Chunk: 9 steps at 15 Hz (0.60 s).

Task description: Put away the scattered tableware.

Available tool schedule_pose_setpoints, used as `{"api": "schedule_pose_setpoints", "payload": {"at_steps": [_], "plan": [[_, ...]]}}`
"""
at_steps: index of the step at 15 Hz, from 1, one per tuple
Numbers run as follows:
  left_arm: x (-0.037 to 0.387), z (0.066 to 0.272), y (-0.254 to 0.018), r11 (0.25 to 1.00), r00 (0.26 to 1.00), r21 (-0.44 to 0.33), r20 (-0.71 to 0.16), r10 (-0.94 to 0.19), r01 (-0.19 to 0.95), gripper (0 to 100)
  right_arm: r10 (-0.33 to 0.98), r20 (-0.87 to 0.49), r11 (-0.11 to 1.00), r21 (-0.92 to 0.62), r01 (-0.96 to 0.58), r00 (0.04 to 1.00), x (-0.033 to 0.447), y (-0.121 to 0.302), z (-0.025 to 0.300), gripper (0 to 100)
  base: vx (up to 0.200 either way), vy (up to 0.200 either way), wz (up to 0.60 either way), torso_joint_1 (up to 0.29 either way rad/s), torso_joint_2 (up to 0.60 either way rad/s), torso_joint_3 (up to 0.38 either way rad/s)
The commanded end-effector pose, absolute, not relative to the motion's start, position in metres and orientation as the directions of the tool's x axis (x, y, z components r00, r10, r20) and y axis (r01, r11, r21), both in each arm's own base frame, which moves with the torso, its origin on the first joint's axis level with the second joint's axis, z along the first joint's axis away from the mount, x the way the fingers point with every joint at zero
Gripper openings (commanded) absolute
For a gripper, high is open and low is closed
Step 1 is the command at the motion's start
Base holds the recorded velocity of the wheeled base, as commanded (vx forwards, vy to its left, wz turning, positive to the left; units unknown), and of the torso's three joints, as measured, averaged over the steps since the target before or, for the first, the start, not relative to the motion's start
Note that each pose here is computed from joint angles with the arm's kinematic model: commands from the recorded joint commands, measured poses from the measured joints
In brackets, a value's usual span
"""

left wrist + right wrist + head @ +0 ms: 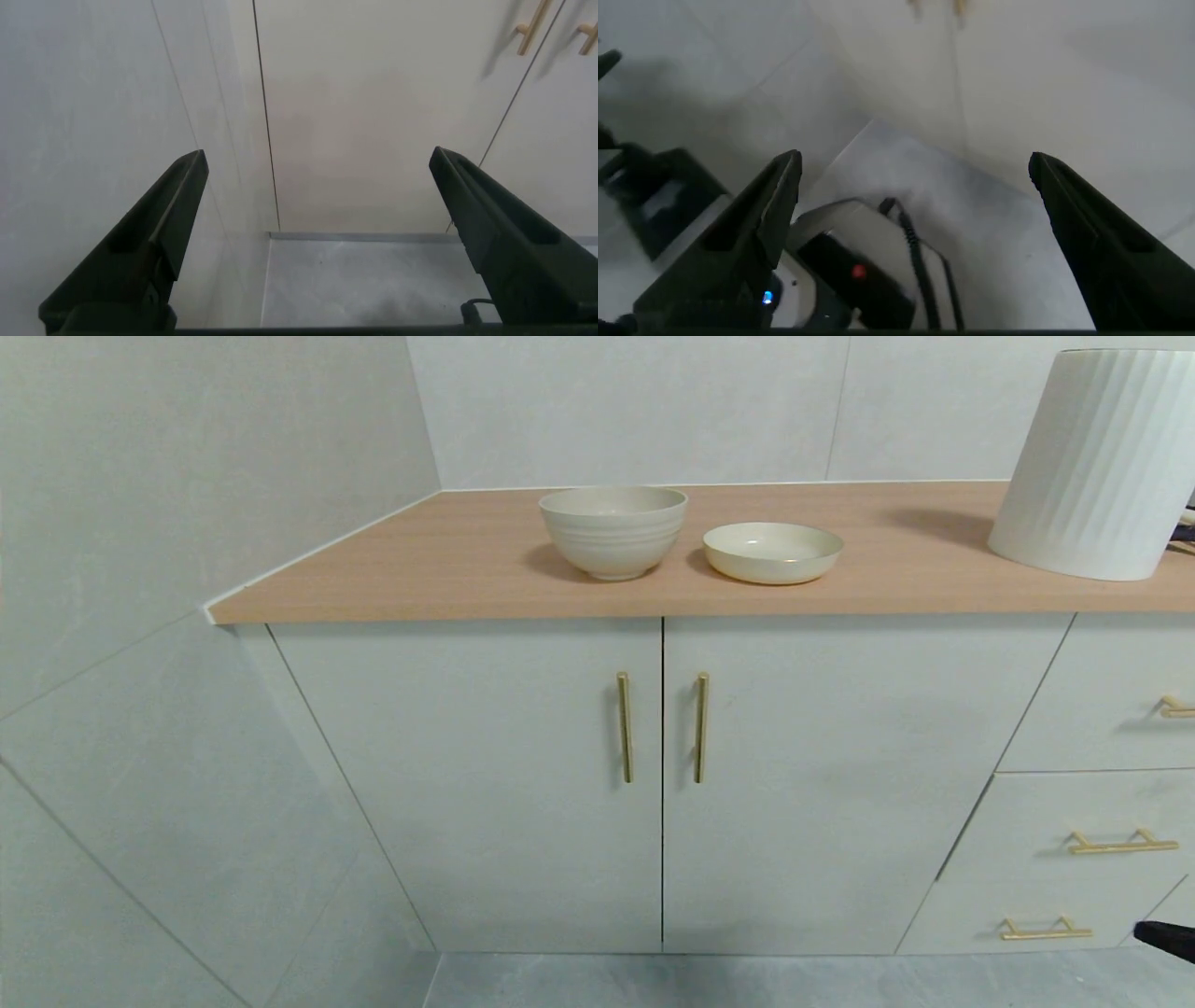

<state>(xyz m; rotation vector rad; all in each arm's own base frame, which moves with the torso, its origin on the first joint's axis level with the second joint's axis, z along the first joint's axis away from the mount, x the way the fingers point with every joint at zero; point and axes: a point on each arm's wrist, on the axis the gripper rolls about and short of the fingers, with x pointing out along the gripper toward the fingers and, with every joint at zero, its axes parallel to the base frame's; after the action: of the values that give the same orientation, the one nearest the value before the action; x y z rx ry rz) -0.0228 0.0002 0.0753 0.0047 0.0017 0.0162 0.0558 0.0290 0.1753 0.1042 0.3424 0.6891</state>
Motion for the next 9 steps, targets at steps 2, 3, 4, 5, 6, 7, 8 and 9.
{"api": "schedule_pose_setpoints", "payload": {"at_steps": [2, 3, 4, 5, 6, 7, 8, 9], "plan": [[-0.023, 0.075, 0.0, 1.0, 1.0, 0.005, -0.002, 0.017, -0.017, 100, 0.697, -0.429, 0.704, 0.26, -0.661, 0.574, 0.137, 0.08, 0.192, 100, 0.0, 0.0, 0.0, 0.0, 0.0, 0.0], [-0.023, 0.075, 0.0, 1.0, 1.0, 0.005, -0.002, 0.017, -0.017, 100, 0.697, -0.429, 0.704, 0.26, -0.661, 0.574, 0.137, 0.08, 0.192, 100, 0.0, 0.0, 0.0, 0.0, 0.0, 0.0], [-0.023, 0.075, 0.0, 1.0, 1.0, 0.005, -0.002, 0.015, -0.015, 100, 0.709, -0.446, 0.688, 0.267, -0.675, 0.547, 0.172, 0.103, 0.191, 100, 0.0, 0.0, 0.0, 0.0, 0.0, 0.0], [-0.023, 0.075, 0.0, 1.0, 1.0, 0.005, -0.002, 0.017, -0.017, 100, 0.716, -0.442, 0.68, 0.265, -0.683, 0.541, 0.188, 0.115, 0.188, 100, 0.0, 0.0, 0.0, 0.0, 0.0, 0.0], [-0.023, 0.075, 0.0, 1.0, 1.0, 0.005, -0.002, 0.017, -0.017, 100, 0.721, -0.436, 0.674, 0.263, -0.69, 0.538, 0.203, 0.126, 0.185, 100, 0.0, 0.0, 0.0, 0.0, 0.0, 0.0], [-0.023, 0.075, 0.0, 1.0, 1.0, 0.005, -0.002, 0.017, -0.017, 100, 0.73, -0.429, 0.663, 0.26, -0.702, 0.532, 0.219, 0.139, 0.18, 100, 0.0, 0.0, 0.0, 0.0, 0.0, 0.0], [-0.023, 0.075, 0.0, 1.0, 1.0, 0.005, -0.003, 0.015, -0.015, 100, 0.735, -0.426, 0.657, 0.259, -0.708, 0.527, 0.229, 0.148, 0.177, 100, 0.0, 0.0, 0.0, 0.0, 0.0, 0.0], [-0.023, 0.075, 0.0, 1.0, 1.0, 0.005, -0.002, 0.017, -0.017, 100, 0.743, -0.414, 0.65, 0.255, -0.716, 0.527, 0.246, 0.16, 0.174, 100, 0.0, 0.0, 0.0, 0.0, 0.0, 0.0]]}}
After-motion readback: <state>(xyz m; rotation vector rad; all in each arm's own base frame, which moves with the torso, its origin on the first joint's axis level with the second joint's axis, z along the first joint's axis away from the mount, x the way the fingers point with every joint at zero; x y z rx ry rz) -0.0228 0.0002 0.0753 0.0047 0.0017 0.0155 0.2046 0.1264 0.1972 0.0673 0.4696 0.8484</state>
